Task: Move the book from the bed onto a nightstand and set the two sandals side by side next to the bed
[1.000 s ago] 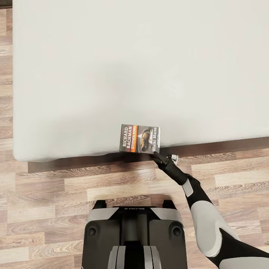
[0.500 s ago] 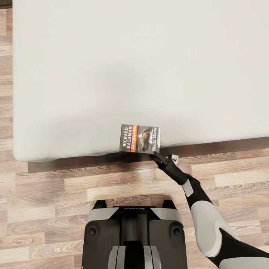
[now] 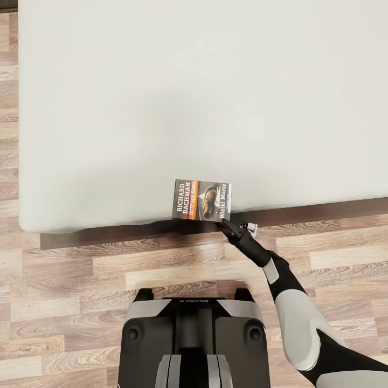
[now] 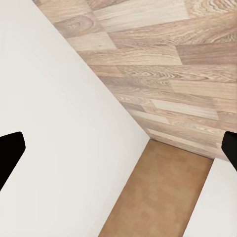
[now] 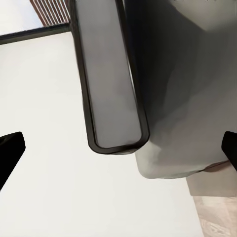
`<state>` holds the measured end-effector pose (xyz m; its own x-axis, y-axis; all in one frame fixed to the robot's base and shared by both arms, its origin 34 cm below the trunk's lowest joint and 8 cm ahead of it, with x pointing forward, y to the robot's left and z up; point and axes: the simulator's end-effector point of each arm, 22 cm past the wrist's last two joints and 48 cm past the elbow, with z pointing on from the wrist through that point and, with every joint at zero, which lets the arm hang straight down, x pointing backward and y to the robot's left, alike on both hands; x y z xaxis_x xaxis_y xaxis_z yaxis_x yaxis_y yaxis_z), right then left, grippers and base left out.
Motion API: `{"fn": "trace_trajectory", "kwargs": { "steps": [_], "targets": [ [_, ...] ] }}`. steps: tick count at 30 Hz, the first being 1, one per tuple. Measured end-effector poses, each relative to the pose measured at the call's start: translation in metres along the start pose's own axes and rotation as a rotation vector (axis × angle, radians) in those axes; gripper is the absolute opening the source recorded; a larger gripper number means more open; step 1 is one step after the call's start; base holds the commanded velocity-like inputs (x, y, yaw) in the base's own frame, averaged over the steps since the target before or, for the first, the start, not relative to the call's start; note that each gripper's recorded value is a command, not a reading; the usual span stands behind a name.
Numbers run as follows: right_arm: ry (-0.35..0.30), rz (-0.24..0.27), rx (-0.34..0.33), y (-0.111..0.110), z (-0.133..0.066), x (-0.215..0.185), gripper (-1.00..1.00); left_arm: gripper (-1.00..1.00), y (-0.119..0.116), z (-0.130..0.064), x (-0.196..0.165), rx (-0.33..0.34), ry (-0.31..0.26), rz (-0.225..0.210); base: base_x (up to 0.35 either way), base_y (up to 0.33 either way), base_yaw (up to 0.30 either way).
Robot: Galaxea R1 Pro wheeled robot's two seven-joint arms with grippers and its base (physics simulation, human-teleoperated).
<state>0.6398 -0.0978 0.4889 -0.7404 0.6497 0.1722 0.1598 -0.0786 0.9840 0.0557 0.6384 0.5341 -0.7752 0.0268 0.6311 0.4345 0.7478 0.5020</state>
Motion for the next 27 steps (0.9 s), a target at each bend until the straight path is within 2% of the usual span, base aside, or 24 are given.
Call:
{"fn": "trace_trajectory", "kwargs": {
  "steps": [27],
  "targets": [
    [-0.002, -0.004, 0.001, 0.0002, -0.0018, -0.0022, 1.00, 1.00, 0.0000, 0.0000, 0.0000, 0.000, 0.000, 0.001, 0.000, 0.000, 0.000]
  ]
}}
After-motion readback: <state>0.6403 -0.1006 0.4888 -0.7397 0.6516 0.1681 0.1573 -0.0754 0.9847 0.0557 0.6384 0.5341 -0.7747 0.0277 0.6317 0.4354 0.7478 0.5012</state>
